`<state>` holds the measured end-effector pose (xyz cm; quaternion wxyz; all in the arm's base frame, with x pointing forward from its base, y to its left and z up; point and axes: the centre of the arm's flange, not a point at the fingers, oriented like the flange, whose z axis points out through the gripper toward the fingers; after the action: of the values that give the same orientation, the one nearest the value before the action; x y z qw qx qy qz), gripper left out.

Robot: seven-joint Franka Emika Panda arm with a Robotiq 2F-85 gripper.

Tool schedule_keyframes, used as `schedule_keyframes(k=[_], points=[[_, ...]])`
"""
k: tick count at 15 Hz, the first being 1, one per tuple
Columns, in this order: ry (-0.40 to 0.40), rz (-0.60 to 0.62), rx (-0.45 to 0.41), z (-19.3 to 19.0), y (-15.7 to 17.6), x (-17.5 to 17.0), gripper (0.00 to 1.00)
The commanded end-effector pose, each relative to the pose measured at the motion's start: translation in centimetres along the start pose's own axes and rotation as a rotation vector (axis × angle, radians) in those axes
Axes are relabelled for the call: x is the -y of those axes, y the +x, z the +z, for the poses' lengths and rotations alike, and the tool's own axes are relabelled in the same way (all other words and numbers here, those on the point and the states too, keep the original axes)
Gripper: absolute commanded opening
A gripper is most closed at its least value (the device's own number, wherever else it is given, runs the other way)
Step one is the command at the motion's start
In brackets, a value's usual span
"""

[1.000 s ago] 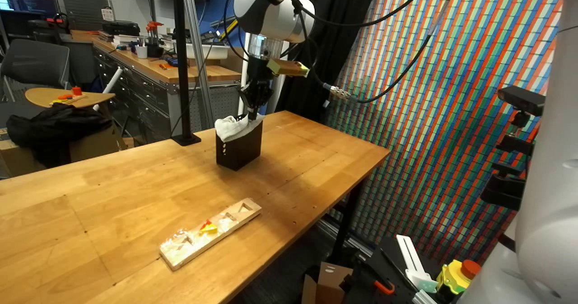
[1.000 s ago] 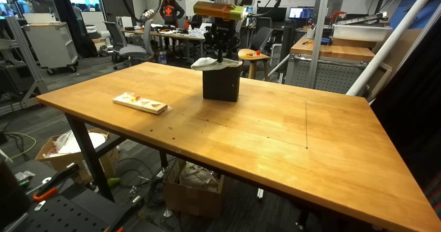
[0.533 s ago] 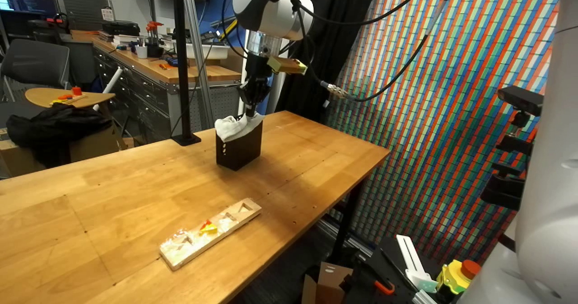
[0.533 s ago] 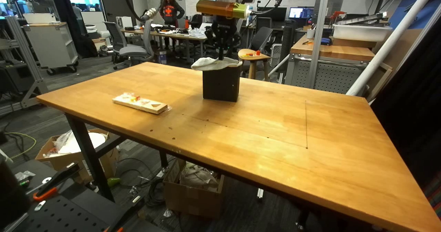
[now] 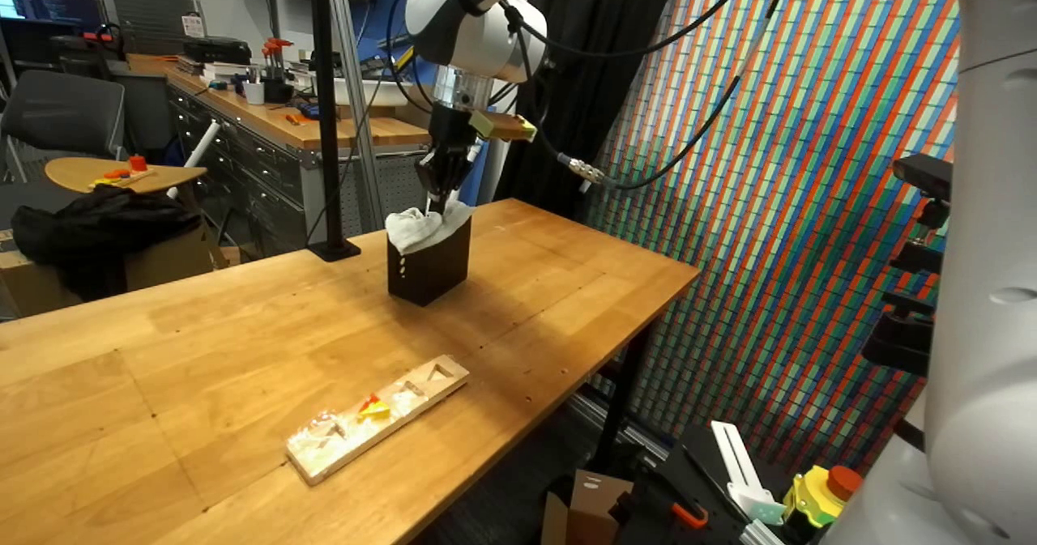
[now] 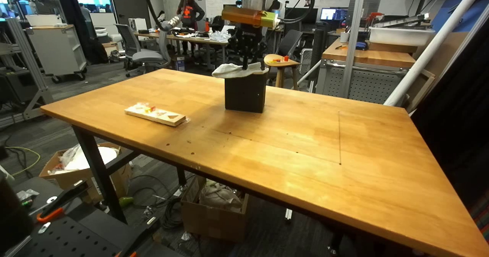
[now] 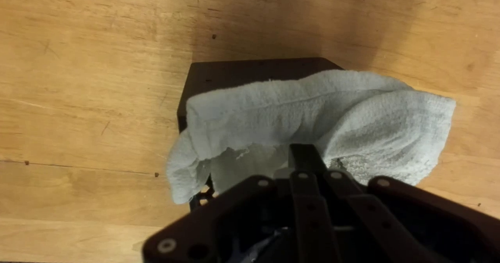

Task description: Place the white towel inside the black basket

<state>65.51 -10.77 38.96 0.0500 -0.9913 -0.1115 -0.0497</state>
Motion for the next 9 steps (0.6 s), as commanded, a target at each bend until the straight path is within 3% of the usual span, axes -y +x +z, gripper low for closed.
schedule_keyframes(k=[1,9], points=[[0.033,-0.022,0.002,0.5,1.4,-0.6,0.02],[0.065,-0.037,0.049,3.0,2.2,-0.5,0.02]])
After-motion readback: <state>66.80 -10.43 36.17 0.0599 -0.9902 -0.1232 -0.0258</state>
